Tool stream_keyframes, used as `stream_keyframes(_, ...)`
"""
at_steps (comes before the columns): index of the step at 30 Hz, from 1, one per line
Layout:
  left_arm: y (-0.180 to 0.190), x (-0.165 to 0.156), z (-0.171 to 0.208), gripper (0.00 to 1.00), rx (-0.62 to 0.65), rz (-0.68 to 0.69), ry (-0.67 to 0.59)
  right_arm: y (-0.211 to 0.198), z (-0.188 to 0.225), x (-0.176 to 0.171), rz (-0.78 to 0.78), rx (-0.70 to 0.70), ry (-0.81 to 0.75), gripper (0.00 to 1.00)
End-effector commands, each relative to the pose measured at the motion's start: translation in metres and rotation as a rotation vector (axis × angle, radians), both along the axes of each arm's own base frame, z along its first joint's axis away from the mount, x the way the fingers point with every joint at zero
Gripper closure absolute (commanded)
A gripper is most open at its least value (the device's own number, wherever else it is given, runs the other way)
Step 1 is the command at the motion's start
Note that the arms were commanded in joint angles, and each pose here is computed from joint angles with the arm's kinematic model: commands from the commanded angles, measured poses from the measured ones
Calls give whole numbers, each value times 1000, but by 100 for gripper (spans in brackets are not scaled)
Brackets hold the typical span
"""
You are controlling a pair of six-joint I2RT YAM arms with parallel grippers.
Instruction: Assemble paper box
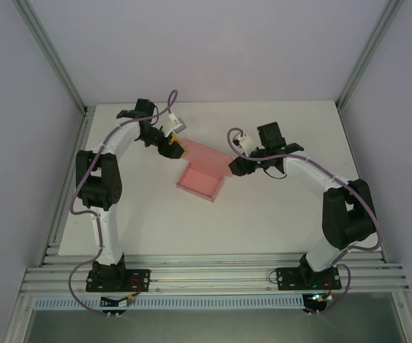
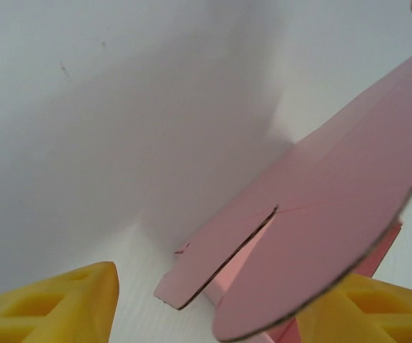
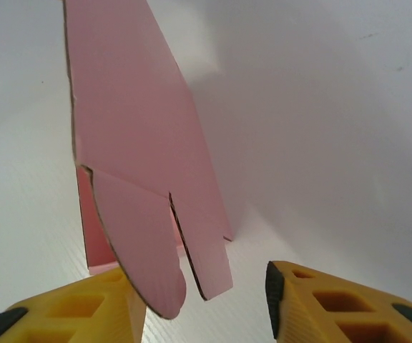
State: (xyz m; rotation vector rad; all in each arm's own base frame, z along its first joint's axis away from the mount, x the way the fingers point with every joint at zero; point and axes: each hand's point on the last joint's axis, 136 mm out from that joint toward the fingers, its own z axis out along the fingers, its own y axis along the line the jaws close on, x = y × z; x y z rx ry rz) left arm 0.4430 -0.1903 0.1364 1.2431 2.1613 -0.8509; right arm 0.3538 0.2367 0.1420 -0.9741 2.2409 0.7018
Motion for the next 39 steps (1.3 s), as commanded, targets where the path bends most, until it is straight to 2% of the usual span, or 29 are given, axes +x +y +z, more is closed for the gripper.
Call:
stream_keyframes(1,-9,-6,16,43,-50,-55,-25,6,0,-2,1,9,35,57)
stream_keyframes(8,-19,-12,15,59,-24,-85,-26,10,-6,-3,7,-8,59,67)
stream_keyframes(13,-27,-17,10,71,15,-106,-31,12,-6,-4,14,-14,54,83)
stream_keyframes(17,-26,-20,10,79,23,-107,-28,9,-7,-3,6,-31,43,92)
stream_keyframes(23,-26,-23,14,90,26,-95,-32,7,-7,5,-11,-55,2,98)
stream_keyframes(27,-33,-27,15,100,33,-82,-32,11,3,14,-13,-37,-36,97)
stream_keyframes(30,-38,-23,15,100,54,-13,-51,13,11,30,-68,-53,-72,100)
stream_keyframes(35,-43,2,25,100,106,209,-154,11,25,63,-292,-147,-129,100)
stream_keyframes(39,-42,24,43,100,114,455,-246,12,35,79,-526,-76,-72,100)
